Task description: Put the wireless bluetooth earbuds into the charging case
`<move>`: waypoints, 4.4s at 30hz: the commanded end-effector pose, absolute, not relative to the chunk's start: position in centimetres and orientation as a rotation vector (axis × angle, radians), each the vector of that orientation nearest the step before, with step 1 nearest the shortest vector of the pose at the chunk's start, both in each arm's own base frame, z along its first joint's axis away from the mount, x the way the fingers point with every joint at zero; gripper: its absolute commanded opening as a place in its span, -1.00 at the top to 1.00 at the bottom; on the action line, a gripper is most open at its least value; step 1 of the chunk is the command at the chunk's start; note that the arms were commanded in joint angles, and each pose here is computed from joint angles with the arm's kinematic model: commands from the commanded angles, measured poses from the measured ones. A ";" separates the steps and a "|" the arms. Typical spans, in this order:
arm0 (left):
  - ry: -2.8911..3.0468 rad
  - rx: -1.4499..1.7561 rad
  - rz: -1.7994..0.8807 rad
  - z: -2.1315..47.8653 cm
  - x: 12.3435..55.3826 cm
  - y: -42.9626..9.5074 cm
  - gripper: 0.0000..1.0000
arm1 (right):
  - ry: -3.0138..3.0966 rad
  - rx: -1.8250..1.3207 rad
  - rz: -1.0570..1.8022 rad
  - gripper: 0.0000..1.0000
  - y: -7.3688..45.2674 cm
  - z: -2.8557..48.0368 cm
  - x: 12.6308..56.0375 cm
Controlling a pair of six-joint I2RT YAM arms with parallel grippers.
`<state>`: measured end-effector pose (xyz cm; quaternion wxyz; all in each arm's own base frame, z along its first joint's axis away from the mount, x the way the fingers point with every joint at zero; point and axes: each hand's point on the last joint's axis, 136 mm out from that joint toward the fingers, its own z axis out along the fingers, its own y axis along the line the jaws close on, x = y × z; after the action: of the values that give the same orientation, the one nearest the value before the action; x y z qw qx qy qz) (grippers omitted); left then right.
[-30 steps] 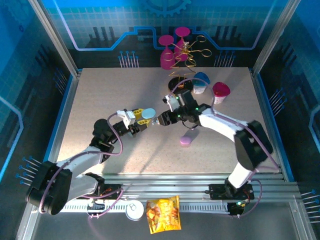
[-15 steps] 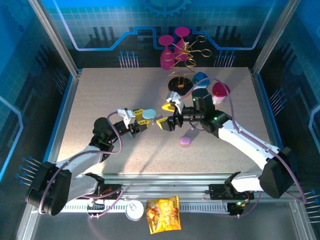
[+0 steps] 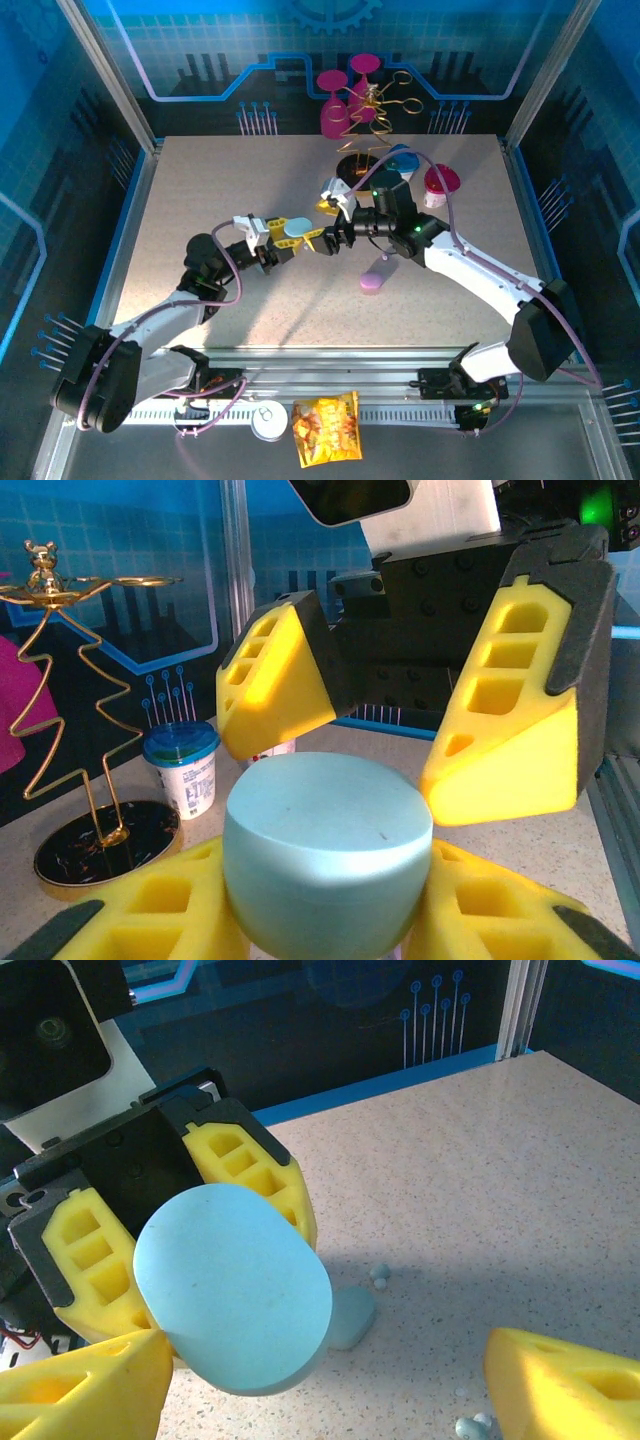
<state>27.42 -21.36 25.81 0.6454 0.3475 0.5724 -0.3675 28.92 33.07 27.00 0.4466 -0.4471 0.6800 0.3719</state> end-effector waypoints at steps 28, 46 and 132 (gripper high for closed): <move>1.209 0.844 -0.868 27.9 26.3 -21.8 0.66 | 1.628 -0.902 0.812 -0.58 31.7 32.1 31.8; 1.268 0.666 -0.856 30.1 29.8 -20.7 0.66 | 1.708 -0.647 0.921 -0.60 26.4 30.7 29.5; 1.304 0.621 -0.876 31.1 28.7 -19.9 0.65 | 2.657 -0.756 0.917 0.58 33.7 0.8 36.0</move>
<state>28.69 -20.12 30.33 0.6483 0.2664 0.5932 -0.3960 36.96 33.62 2.20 0.1411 -0.2512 0.9003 0.3264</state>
